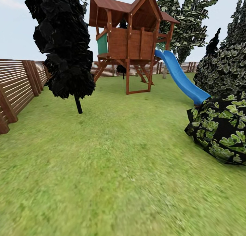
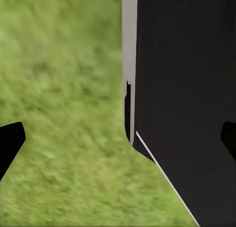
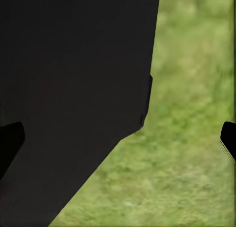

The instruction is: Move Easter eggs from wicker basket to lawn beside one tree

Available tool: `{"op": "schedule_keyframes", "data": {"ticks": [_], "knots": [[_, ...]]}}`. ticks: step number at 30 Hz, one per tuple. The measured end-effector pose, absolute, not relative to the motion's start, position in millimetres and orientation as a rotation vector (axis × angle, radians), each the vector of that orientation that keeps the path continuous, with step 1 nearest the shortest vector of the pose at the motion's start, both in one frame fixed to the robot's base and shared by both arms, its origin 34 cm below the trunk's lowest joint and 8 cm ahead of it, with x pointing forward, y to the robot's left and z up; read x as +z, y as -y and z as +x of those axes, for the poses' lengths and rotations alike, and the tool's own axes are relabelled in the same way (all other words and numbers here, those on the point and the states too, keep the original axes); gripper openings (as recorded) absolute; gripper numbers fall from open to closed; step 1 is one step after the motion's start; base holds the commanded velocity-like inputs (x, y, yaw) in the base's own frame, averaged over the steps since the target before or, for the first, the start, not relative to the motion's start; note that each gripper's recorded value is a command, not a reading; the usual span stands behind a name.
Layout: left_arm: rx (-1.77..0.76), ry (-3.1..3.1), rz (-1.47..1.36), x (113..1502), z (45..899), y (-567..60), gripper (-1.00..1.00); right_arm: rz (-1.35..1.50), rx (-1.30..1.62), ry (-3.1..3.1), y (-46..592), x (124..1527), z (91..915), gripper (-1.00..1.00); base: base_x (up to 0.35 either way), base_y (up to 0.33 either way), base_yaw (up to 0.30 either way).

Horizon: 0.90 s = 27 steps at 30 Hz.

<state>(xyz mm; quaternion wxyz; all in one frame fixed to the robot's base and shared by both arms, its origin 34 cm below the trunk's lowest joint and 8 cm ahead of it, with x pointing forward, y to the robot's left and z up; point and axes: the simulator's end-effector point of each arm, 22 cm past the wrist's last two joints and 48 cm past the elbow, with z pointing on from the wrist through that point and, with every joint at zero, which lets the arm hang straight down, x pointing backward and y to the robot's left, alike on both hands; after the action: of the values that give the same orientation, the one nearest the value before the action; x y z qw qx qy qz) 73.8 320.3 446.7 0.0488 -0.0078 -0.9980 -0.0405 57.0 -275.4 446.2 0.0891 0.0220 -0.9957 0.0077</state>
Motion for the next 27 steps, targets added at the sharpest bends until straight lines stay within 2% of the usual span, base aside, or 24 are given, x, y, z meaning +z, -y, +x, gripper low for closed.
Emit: {"op": "schedule_keyframes", "data": {"ticks": [27], "knots": [[-0.123,3.043,-0.024,446.6,74.1,-320.3,1.0,0.066,0.023,2.963,275.3,446.1,57.1,1.0,0.334,0.0,0.0]]}}
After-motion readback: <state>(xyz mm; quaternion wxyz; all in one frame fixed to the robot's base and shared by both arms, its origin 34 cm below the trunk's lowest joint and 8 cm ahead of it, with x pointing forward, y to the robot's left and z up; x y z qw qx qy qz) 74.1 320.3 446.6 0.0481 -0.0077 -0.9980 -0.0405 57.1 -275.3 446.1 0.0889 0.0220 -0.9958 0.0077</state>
